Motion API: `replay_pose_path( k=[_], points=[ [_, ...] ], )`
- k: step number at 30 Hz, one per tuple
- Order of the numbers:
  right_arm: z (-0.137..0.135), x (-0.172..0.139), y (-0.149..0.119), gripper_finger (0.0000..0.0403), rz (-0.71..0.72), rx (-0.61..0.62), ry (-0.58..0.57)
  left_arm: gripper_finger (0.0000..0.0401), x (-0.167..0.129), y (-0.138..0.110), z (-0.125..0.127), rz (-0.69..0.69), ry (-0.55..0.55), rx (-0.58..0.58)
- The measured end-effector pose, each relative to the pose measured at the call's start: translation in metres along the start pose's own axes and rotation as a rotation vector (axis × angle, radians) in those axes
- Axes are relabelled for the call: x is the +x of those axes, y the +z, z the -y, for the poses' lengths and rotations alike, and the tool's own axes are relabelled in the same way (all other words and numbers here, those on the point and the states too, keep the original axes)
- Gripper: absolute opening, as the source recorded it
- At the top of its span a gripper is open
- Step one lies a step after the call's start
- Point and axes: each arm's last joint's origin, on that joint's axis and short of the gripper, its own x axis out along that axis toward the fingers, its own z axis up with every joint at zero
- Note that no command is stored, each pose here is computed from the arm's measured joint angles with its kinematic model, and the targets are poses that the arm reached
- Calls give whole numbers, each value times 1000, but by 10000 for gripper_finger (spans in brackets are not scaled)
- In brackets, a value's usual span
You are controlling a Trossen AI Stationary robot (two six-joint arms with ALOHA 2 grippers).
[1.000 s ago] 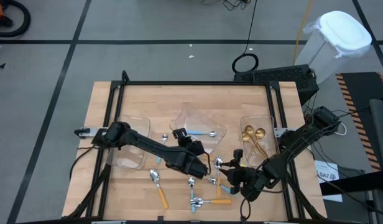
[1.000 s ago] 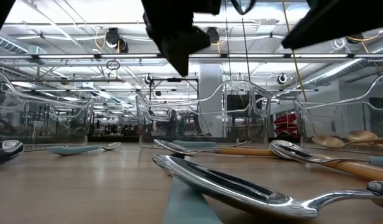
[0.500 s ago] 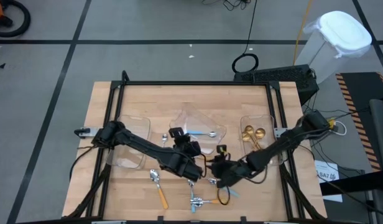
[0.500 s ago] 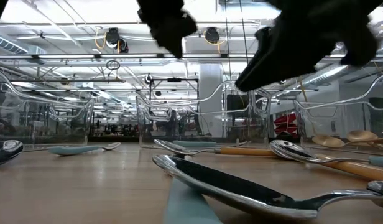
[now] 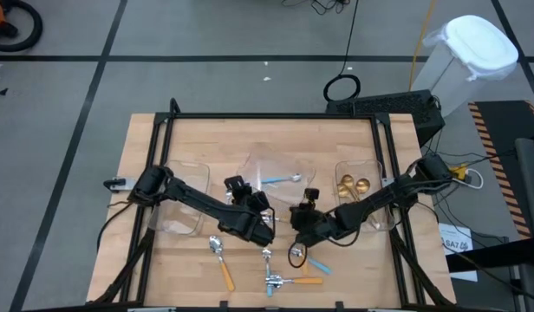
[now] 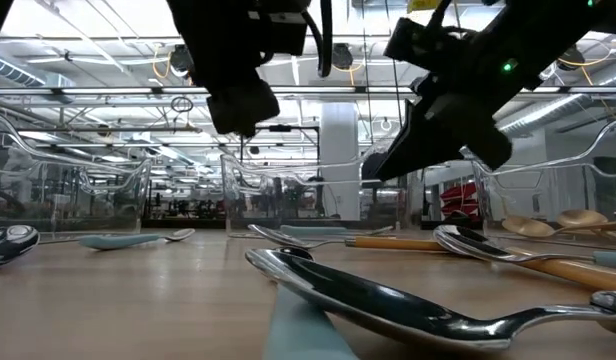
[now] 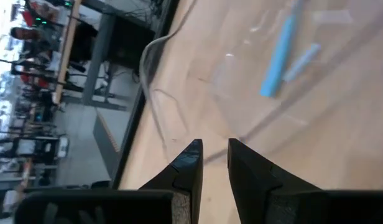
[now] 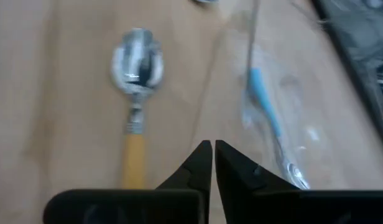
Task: Sort silverware by color (type)
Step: Adjust the top center transparent bin
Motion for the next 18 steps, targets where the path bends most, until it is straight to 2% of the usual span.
replay_pose_path(
  k=[11,15,18],
  points=[
    [26,19,-2,13,-80,-1,-101,76,-42,-10,8,60,-178,-49],
    [24,17,-2,13,-74,-5,-107,76,-62,-11,7,101,-220,-75],
    [26,9,-1,13,-50,-17,-168,76,-74,-8,6,137,-249,-52]
  ],
)
